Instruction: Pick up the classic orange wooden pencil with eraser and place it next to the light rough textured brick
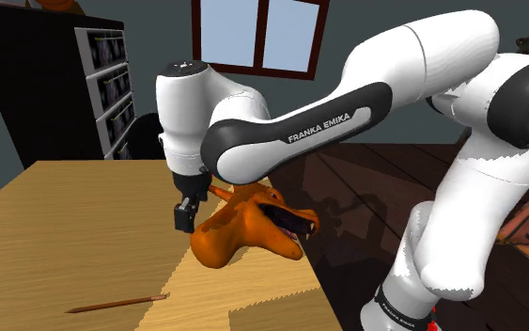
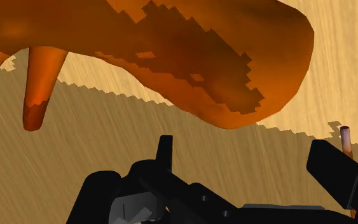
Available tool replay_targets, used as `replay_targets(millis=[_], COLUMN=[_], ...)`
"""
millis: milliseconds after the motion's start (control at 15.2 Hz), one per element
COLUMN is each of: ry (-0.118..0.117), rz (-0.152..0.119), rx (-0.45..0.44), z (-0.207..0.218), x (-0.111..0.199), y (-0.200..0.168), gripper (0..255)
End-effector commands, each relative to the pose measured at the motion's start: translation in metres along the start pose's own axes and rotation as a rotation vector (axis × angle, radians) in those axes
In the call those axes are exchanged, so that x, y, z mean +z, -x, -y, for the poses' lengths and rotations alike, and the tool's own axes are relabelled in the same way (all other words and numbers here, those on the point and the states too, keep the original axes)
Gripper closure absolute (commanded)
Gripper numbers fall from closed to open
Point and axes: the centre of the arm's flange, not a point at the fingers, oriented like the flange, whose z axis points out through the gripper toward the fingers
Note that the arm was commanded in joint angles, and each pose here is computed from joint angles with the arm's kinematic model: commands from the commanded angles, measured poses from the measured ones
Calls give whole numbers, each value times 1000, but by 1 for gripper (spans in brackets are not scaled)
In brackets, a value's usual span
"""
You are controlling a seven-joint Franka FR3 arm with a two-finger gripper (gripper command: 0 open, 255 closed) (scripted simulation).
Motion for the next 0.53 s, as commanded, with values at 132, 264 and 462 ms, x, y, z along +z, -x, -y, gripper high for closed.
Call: replay_targets(millis=[132,264,462], ry=[4,6,10], rz=[-3,-5,-7], rx=[-92,-137,-206], z=[44,67,102], x=[13,20,31], y=[-27,-39,-56], gripper=[0,0,0])
